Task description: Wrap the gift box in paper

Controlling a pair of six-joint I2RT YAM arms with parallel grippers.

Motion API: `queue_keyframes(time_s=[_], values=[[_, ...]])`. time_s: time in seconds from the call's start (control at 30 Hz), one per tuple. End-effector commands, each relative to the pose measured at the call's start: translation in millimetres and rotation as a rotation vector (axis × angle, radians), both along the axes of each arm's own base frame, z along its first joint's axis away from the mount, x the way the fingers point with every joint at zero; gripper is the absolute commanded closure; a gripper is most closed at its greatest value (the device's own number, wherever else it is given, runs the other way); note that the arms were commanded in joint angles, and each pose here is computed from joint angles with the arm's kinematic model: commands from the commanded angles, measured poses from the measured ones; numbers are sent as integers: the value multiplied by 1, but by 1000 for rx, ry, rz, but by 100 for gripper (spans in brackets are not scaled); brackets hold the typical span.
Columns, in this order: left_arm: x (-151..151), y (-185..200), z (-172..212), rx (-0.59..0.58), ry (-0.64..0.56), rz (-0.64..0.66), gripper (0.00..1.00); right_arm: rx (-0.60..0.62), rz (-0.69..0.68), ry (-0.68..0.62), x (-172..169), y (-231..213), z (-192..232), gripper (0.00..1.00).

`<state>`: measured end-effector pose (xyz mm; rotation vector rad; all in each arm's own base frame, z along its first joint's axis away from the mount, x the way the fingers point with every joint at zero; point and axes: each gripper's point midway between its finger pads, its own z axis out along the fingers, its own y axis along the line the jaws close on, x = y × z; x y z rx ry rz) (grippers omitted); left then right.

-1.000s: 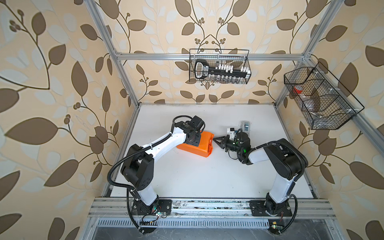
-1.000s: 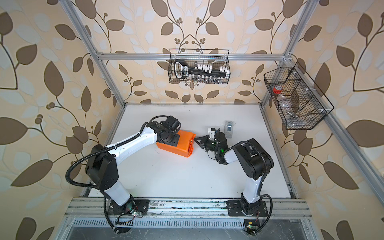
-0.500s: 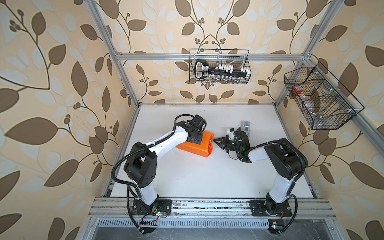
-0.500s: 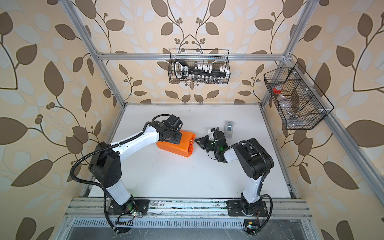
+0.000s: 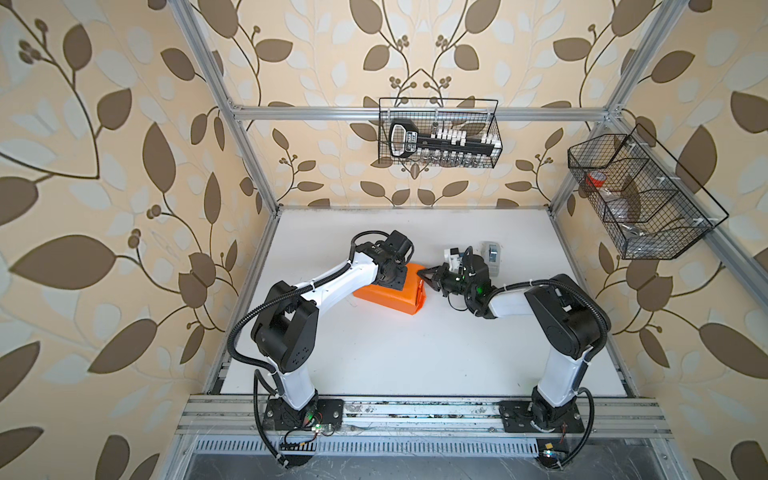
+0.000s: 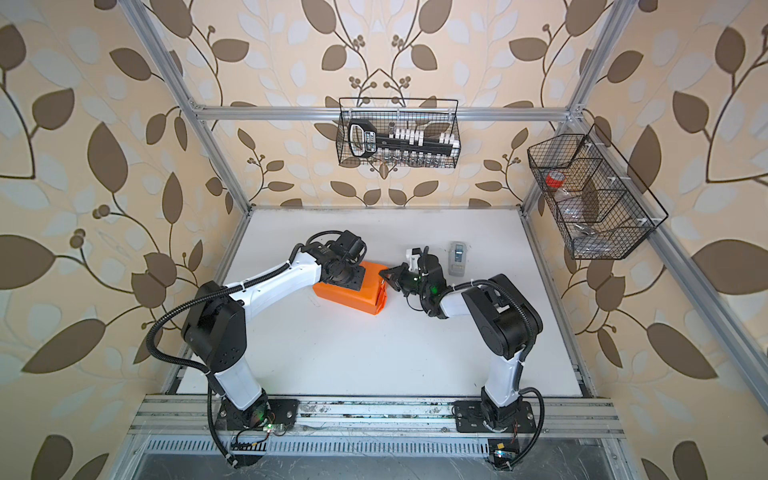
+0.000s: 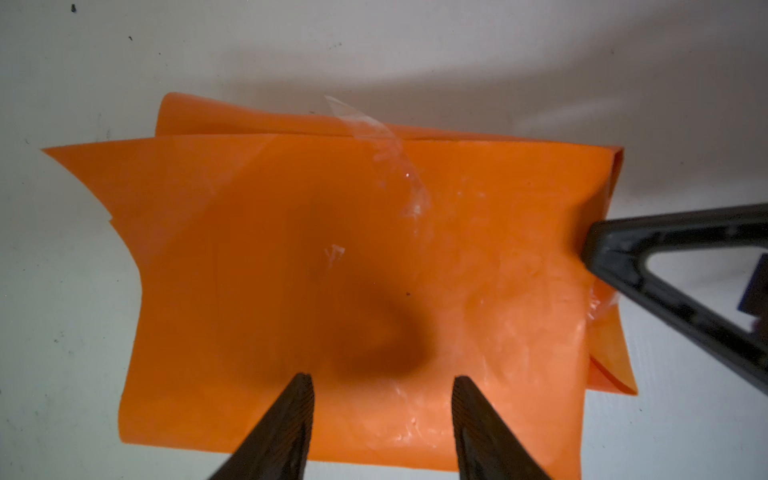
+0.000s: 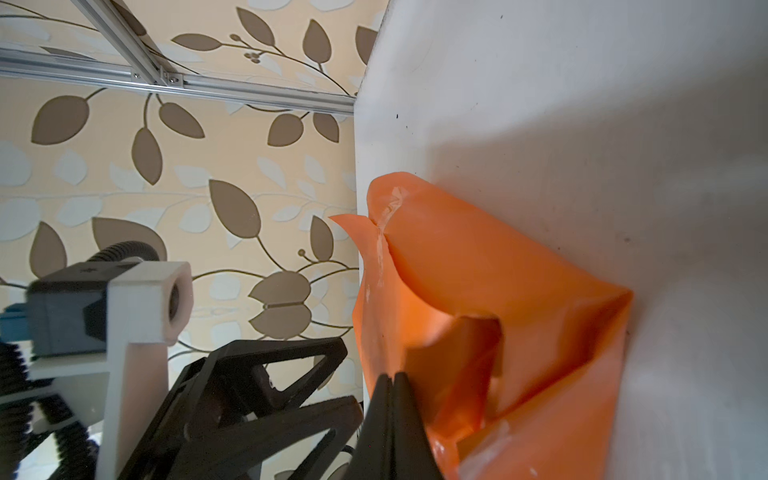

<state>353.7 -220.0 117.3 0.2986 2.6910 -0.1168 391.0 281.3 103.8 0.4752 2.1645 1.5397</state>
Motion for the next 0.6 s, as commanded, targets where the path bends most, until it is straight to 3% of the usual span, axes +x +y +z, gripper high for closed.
queue_keyframes(time_s=[0.0,0.37,0.57], values=[[3,-5,8,-37,-9,8,45,-1,-10,23,3,5,-10,100],[8,-2,16,-7,-28,-9,46,-1,-25,-80,4,-34,40,100],[33,43,34,20,-61,106,40,-219,-14,-57,-30,-68,20,100]])
